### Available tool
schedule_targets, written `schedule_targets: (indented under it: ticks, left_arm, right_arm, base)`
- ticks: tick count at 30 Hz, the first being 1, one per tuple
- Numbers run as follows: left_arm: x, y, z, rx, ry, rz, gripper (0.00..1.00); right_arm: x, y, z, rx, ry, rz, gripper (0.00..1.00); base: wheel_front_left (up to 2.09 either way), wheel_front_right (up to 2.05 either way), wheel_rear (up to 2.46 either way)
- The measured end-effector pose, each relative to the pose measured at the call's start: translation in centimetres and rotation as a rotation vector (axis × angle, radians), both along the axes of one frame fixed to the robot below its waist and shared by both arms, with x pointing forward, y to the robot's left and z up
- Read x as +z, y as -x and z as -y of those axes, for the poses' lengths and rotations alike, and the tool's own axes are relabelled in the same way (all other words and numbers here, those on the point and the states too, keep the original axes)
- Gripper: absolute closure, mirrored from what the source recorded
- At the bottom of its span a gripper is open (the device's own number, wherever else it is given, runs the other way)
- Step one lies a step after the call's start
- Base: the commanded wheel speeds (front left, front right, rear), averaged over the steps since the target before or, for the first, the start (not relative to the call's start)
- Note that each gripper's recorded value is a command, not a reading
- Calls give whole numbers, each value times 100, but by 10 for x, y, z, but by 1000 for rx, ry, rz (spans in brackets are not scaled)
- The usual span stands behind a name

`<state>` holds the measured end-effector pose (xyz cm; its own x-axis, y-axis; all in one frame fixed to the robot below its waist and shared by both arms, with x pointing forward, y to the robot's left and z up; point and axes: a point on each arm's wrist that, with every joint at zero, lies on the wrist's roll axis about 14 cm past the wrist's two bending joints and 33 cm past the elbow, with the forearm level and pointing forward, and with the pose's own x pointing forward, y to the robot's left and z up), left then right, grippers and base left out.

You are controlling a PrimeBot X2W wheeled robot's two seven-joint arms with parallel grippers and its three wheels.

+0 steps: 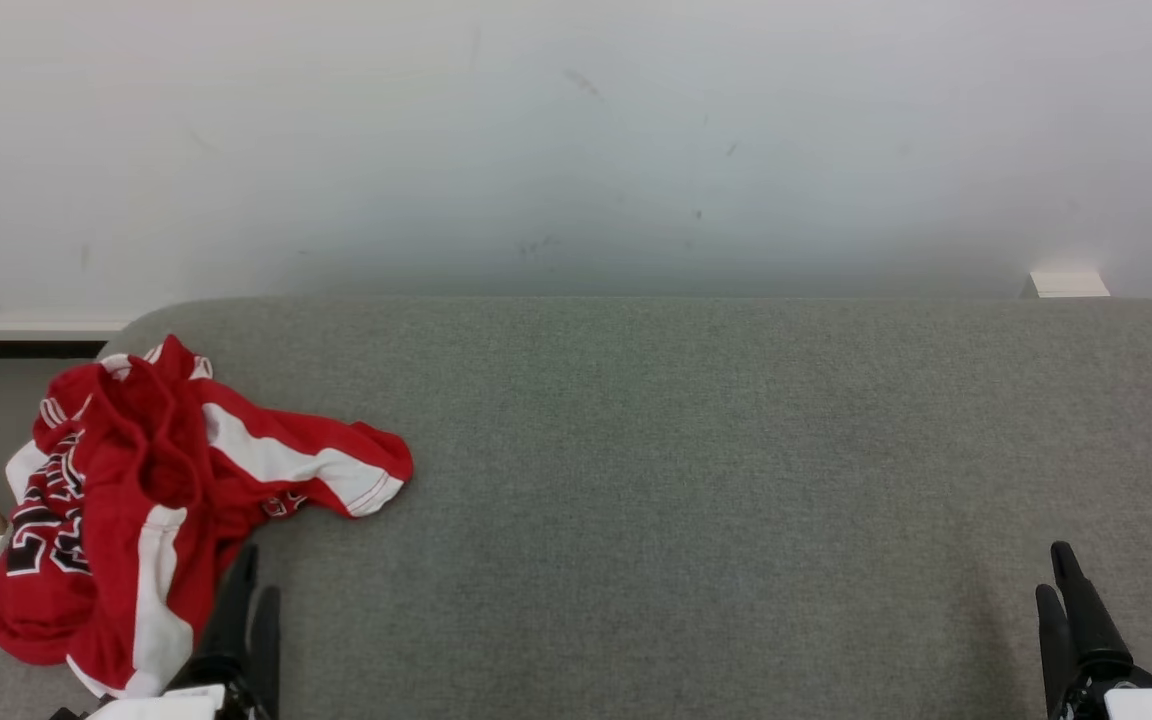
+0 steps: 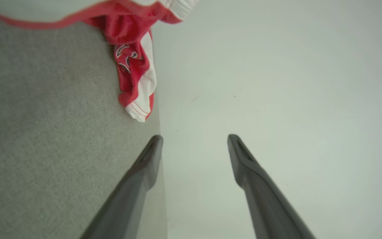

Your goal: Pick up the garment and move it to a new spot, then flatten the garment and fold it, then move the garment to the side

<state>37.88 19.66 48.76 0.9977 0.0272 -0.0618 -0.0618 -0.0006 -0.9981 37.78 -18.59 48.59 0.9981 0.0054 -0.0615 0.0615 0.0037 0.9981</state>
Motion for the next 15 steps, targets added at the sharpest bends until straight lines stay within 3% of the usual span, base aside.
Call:
schedule_targets:
  ticks: [5, 15]
  left_arm:
    - [8, -2, -1, 12, -42, 23, 0]
    - [19, -4, 2, 5, -225, 48, 0]
  right_arm:
    - [8, -2, -6, 15, 52, 23, 0]
    - [27, -7, -14, 39, 215, 84, 0]
  base:
    - [0, 0, 0]
    - [0, 0, 0]
